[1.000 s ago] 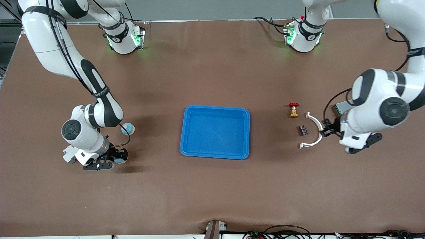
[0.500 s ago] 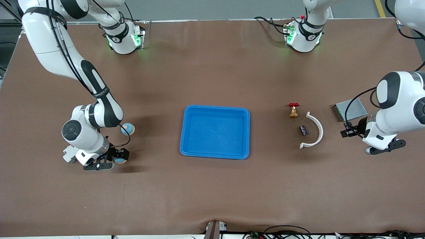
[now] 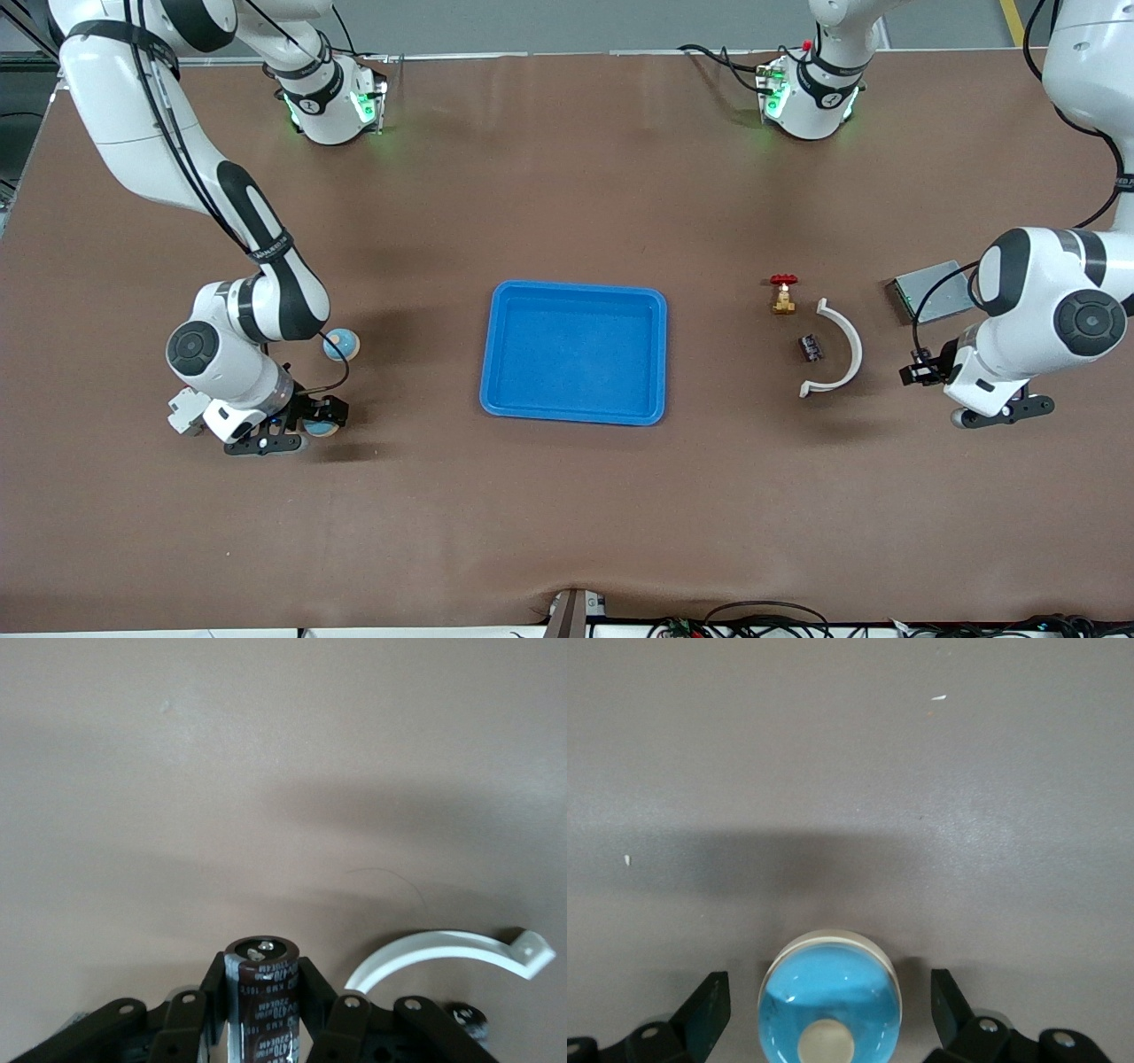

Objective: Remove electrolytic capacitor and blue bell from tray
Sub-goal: 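Lower the bell beside the first bell and open the right gripper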

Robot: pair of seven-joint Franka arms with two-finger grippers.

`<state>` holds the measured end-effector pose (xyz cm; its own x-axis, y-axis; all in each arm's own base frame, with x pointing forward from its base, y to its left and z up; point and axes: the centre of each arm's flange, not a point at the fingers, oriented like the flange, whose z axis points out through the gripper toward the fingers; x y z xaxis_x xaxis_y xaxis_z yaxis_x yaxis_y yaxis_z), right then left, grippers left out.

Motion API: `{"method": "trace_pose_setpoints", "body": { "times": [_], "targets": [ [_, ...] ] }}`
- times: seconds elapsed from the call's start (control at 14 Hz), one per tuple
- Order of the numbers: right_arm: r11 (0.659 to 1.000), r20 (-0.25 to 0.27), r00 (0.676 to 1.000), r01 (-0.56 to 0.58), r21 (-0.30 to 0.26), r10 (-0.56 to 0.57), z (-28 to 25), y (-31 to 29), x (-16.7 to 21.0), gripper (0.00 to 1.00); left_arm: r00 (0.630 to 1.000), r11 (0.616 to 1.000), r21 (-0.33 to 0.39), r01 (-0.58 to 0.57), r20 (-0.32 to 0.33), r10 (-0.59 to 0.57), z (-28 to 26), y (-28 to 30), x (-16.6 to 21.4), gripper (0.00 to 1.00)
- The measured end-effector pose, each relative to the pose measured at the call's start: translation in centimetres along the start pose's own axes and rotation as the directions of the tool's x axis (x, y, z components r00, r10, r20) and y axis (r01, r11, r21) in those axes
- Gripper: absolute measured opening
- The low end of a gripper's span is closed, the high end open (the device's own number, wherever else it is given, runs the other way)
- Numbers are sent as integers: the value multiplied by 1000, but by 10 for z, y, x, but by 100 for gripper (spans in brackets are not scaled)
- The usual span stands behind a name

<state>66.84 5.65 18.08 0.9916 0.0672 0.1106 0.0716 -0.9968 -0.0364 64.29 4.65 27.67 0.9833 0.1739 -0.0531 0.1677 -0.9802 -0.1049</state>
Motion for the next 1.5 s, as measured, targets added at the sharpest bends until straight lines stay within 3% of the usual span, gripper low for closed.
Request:
{"method": "trace_pose_setpoints", "body": {
  "times": [0.21,0.57,0.79,1.14,1.5],
  "targets": [
    [1000,52,999,3,-3,-3,-20,-2,5,100,1000,1000,-2,-11,6,11,16,2,1,34],
    [1000,69,998,8,-9,-7,-65,-4,13,100,999,999,6,-33,35,33,42,5,0,34],
    [1000,117,993,15,-10,-13,-84,-9,15,100,997,998,22,-60,55,59,61,7,-2,34],
    [1000,93,996,8,-20,-6,-129,-4,22,100,994,995,36,-90,69,88,82,9,-3,34],
    [999,109,994,23,-28,-20,-163,-2,18,100,994,995,28,-94,65,92,90,11,-3,34]
  ]
}}
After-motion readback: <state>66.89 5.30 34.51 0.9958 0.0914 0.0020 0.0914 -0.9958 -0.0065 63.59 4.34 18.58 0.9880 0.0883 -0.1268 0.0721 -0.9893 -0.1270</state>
